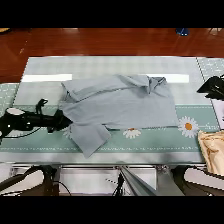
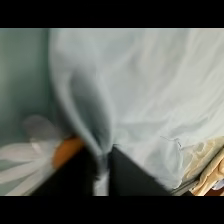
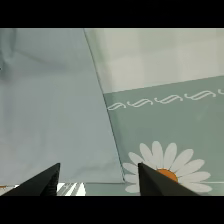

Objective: Fold the shirts.

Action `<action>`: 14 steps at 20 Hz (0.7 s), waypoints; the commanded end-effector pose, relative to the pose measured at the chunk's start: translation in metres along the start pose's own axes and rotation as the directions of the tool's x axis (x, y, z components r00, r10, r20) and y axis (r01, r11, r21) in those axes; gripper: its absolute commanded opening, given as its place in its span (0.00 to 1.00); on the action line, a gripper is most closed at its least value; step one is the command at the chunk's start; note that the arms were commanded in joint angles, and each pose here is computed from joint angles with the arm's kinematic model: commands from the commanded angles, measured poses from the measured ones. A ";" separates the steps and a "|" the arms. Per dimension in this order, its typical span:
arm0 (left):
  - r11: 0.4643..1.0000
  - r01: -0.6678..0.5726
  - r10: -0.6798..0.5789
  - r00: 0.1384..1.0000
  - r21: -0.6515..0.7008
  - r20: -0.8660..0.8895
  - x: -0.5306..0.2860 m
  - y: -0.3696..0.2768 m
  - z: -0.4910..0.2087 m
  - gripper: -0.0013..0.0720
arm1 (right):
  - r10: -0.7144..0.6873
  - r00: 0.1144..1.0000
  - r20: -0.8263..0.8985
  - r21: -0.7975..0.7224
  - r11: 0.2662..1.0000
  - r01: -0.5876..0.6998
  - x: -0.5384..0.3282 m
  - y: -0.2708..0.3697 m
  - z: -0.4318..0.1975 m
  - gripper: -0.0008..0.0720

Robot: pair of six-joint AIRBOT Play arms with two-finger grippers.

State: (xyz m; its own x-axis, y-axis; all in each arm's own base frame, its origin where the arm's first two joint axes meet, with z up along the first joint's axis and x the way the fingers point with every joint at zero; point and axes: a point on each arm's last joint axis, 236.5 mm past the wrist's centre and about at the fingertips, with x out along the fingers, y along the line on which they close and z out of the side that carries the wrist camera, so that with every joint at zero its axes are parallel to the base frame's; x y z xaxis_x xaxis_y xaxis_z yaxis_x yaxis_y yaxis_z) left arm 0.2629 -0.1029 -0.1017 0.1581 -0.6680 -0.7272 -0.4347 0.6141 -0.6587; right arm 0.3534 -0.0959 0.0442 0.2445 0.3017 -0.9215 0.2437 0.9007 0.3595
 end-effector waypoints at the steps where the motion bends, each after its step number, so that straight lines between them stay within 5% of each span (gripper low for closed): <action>1: 0.998 0.023 -0.022 0.999 0.053 -0.025 0.016 -0.014 -0.008 0.04 | -0.021 1.000 -0.016 -0.006 1.000 0.021 0.000 -0.007 -0.004 0.75; 9: 0.987 0.089 -0.096 0.994 0.136 0.042 -0.023 -0.029 0.000 0.04 | 0.048 0.981 -0.186 0.211 0.977 -0.007 0.066 -0.055 -0.102 0.77; 14: 0.978 0.103 -0.110 0.994 0.180 0.026 -0.027 -0.036 -0.007 0.04 | 0.149 0.983 -0.106 0.266 0.957 -0.116 0.101 -0.035 -0.103 0.76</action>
State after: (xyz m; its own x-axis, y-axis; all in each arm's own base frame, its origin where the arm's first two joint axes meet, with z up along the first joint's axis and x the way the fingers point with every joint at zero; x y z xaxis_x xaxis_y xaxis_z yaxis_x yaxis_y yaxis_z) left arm 0.2695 -0.1087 -0.0628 0.2302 -0.7115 -0.6639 -0.2742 0.6072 -0.7458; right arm 0.2675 -0.0790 -0.0624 0.1195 0.4316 -0.8941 0.4367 0.7859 0.4377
